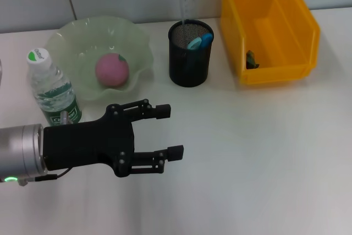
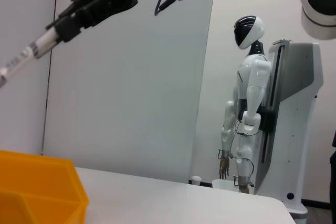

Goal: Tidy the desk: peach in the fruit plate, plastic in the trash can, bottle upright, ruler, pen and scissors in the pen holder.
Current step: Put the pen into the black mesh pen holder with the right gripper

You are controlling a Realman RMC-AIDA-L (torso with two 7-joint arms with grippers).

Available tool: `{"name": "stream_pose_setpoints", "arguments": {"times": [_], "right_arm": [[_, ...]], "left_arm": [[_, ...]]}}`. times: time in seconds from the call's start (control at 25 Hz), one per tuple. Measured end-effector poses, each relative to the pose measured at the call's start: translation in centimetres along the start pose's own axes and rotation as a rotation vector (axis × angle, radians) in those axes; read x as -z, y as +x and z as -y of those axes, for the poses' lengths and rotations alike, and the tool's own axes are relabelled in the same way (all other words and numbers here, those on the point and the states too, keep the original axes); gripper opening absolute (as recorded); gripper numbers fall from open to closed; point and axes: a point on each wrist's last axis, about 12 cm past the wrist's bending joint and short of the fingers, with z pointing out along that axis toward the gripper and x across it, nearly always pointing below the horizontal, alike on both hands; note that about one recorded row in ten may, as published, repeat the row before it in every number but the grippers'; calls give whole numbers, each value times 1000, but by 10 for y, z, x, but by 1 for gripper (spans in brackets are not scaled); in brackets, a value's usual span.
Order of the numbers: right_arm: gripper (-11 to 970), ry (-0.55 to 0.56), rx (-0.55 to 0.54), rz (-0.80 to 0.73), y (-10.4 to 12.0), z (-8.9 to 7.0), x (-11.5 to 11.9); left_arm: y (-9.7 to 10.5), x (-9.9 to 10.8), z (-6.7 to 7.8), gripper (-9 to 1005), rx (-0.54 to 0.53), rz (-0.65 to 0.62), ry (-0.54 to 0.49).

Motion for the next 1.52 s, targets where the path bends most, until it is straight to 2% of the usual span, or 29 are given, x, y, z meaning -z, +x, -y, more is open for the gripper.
{"name": "stream_pose_setpoints", "arguments": {"times": [0.44, 0.84, 1.52], "right_arm": [[127, 53, 5, -138, -13, 0, -29], [127, 70, 3, -202, -10, 4, -59], [129, 102, 4, -275, -9, 9, -97]], "left_arm": [[7, 3, -3, 813, 7, -46, -31], [16, 6, -7, 813, 15, -128, -70], [17, 9, -8, 813, 10, -128, -85]]}}
